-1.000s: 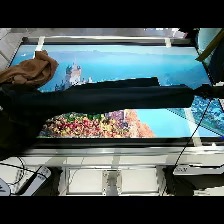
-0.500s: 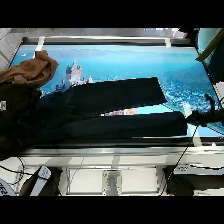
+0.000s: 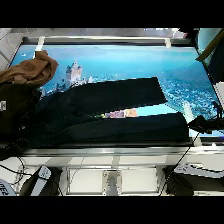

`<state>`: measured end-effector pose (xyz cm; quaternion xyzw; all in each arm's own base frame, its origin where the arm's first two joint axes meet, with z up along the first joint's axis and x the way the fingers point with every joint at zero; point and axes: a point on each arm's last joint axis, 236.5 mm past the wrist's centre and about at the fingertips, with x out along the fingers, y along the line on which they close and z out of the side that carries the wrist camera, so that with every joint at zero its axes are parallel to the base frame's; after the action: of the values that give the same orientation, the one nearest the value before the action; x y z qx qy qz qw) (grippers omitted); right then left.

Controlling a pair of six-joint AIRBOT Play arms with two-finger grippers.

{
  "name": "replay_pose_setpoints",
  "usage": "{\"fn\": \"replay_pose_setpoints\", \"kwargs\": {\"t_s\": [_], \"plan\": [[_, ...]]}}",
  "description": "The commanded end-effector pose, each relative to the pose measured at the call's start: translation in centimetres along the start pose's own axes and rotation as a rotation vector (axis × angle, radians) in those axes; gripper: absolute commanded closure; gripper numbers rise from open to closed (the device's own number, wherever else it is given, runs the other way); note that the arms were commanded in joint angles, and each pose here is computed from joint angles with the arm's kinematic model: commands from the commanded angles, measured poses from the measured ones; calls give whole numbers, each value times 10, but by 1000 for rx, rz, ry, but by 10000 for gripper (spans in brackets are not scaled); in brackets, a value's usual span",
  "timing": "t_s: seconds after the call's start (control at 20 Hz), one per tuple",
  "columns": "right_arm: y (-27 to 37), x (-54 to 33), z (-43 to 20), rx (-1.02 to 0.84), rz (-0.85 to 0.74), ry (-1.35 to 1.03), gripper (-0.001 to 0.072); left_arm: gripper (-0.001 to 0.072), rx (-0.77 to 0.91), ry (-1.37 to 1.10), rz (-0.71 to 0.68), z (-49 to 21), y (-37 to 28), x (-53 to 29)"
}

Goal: Fold the clothes and pants, and hang the long-sleeved shirts on hangers.

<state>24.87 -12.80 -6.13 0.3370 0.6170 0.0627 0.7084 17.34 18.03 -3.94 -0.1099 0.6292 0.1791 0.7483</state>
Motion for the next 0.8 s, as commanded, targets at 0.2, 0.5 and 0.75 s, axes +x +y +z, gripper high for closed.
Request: {"fn": "replay_pose_setpoints", "kwargs": {"t_s": [0.2, 0.5, 0.75], "plan": [[2, -2, 0, -10, 3, -10, 440, 667, -3, 1, 6, -1, 1, 1], [9, -2, -1, -18, 31, -5, 440, 667, -4, 2, 6, -1, 1, 1], [24, -5, 23, -50, 93, -110, 441, 667, -4, 2, 6, -1, 1, 1]]}}
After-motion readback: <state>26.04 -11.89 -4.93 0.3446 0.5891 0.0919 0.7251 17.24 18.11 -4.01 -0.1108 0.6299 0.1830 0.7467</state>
